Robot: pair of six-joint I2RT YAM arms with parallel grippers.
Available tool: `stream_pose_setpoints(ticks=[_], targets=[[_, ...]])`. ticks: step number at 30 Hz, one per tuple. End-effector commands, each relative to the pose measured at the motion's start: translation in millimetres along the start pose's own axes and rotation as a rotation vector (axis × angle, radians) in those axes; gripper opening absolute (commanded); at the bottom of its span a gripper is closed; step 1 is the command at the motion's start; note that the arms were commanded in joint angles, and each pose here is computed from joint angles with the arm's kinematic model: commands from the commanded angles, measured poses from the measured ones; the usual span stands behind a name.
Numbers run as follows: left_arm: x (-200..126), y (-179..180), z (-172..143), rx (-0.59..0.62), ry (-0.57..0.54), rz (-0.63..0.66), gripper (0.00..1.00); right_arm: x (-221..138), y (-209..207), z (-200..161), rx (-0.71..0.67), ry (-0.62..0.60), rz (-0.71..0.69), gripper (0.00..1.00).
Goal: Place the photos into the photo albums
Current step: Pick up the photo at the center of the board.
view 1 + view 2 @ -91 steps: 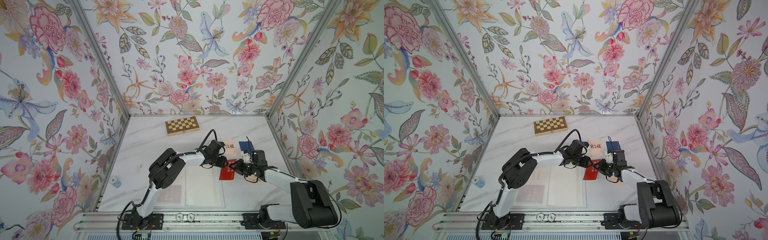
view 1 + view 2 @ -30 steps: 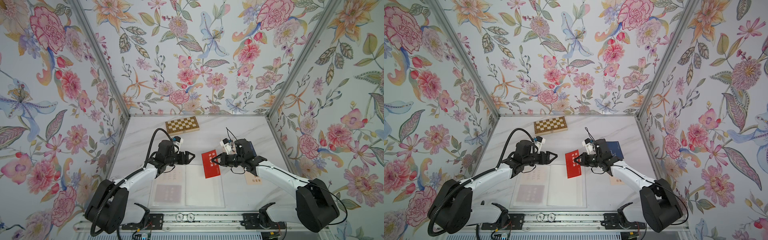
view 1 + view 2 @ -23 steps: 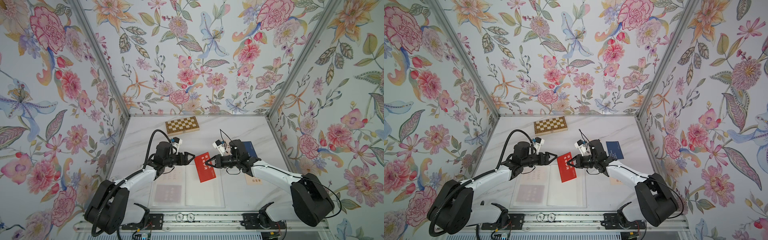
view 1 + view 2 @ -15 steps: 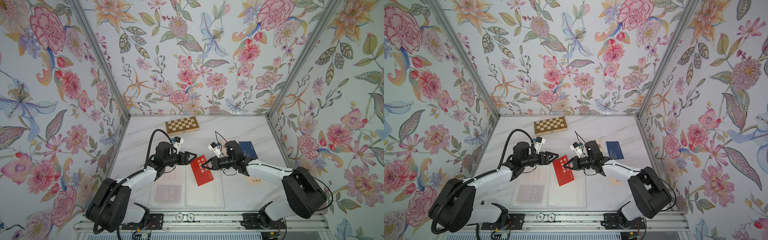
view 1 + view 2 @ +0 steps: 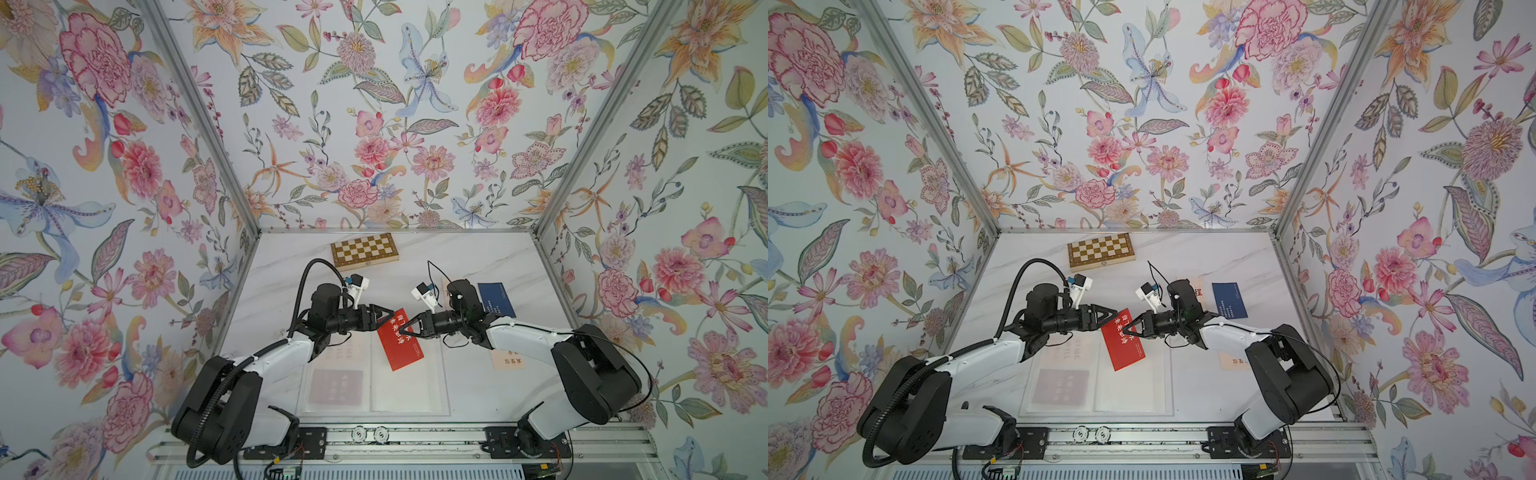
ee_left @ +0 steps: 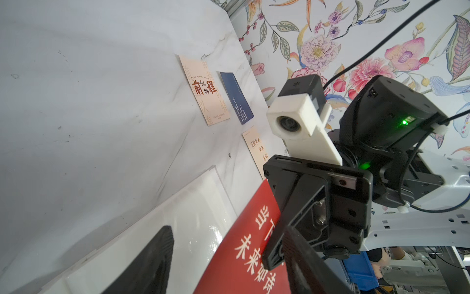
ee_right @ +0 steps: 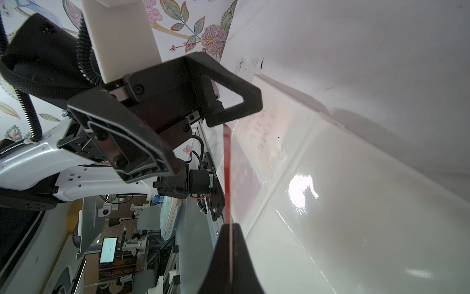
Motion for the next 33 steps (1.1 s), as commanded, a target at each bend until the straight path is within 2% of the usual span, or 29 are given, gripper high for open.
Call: stream_pose_setpoints(ticks=[1, 10, 17, 24, 27, 29, 30, 33], targets=[[4.4, -2.7, -7.4, 0.012, 0.042, -0.033, 0.63, 3.3, 7.9, 10.4, -0.043, -0.002, 0.044, 0.0], [8.3, -1.0, -10.5, 0.003, 0.057, -0.035, 0.46, 4.8, 0.7, 13.0, -0.039, 0.013, 0.048, 0.0], [10.5, -3.5, -7.5, -0.004, 0.055, -0.06, 0.25, -0.7, -3.8, 14.9, -0.031, 0.006, 0.047, 0.0], [12.8, -3.7, -6.9, -0.008, 0.062, -0.059, 0.1, 1.2, -6.7, 17.8, -0.028, 0.012, 0.048, 0.0], [12.5, -3.5, -7.0, -0.007, 0.06, -0.053, 0.0, 0.5, -8.4, 19.5, -0.023, 0.009, 0.045, 0.0], [11.7, -4.6, -5.1, 0.001, 0.048, -0.047, 0.0, -0.5, -9.1, 20.7, -0.019, 0.006, 0.043, 0.0], [11.2, -5.2, -4.3, 0.004, 0.043, -0.046, 0.0, -1.0, -9.4, 21.2, -0.017, 0.004, 0.042, 0.05], [10.7, -7.6, 0.2, 0.008, 0.023, -0.046, 0.0, -3.6, -9.9, 23.0, -0.013, -0.007, 0.039, 0.31]])
Point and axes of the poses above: each gripper's point midway between its finger pads, its own x axis out along the fingers, its own y axis along the line the jaws close on, z = x × y, the point moved 7 cm from there along -x, back along the fingers, and after that the axes turned 5 degrees about -x, right-handed, at the moved point
